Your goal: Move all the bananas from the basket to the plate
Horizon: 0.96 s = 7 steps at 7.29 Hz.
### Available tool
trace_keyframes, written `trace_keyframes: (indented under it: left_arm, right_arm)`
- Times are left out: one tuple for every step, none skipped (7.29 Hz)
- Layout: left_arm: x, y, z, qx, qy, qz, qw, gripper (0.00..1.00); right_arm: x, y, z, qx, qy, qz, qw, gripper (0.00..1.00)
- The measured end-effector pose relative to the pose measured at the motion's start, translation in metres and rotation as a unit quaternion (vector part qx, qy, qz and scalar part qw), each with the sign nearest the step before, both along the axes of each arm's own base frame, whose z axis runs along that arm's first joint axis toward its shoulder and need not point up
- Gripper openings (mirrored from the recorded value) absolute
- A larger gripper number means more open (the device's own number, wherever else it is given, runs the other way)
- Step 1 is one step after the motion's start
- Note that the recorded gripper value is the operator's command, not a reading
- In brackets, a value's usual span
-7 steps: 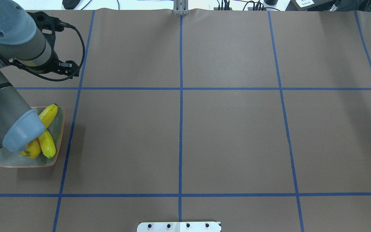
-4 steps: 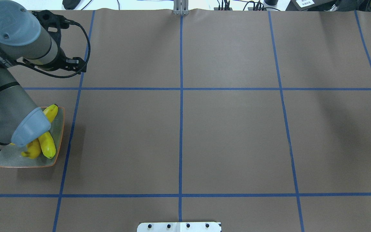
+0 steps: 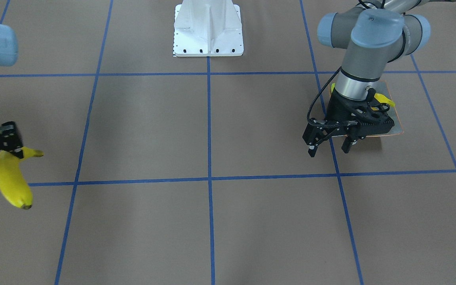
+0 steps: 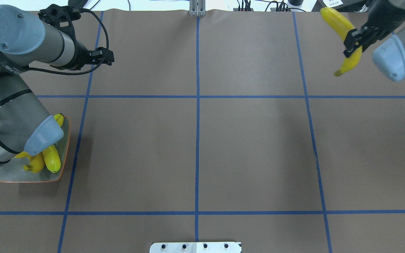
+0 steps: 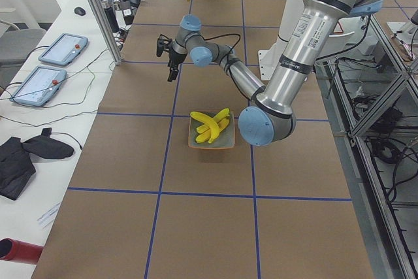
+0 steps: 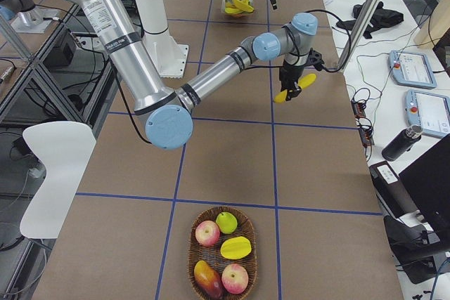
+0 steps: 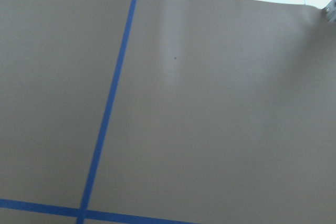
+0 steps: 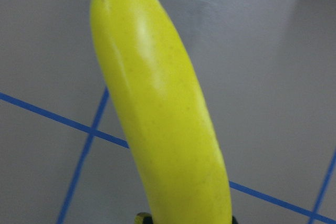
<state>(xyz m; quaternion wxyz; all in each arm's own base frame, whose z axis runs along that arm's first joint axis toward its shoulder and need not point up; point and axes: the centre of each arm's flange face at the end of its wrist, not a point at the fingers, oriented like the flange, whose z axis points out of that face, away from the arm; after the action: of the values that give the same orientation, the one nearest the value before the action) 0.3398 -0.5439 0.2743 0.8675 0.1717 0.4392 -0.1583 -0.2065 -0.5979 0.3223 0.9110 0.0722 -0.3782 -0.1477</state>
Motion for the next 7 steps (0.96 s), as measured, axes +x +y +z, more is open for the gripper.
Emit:
trace_keyframes:
  left_arm:
    - [0.003,0.004,-0.01,-0.002,0.05,-0.008,0.9987,1.0]
    - [0.007,0.009,-0.021,-0.003,0.099,-0.016,0.995,1.0]
    - [0.014,0.018,-0.033,-0.006,0.149,-0.021,0.9886,1.0]
    - [0.023,0.03,-0.048,-0.016,0.202,-0.024,0.9789,1.0]
    - [0.033,0.042,-0.063,-0.031,0.251,-0.024,0.9673,1.0]
    - [0.044,0.053,-0.08,-0.048,0.291,-0.021,0.9552,1.0]
    - [0.051,0.062,-0.099,-0.062,0.322,-0.017,0.9445,1.0]
  right_arm:
    - [-0.03,0.021,-0.025,-0.013,-0.023,0.003,0.9996,0.0]
    - [-0.052,0.041,-0.048,-0.033,-0.048,0.004,0.9983,0.0]
    - [-0.071,0.061,-0.072,-0.055,-0.07,0.004,0.996,0.0]
    - [-0.087,0.081,-0.092,-0.076,-0.09,0.005,0.993,0.0]
    - [-0.103,0.099,-0.108,-0.098,-0.115,0.005,0.9885,0.0]
    - [-0.117,0.113,-0.12,-0.121,-0.139,0.006,0.9828,0.0]
    - [-0.13,0.125,-0.13,-0.136,-0.156,0.005,0.9783,0.0]
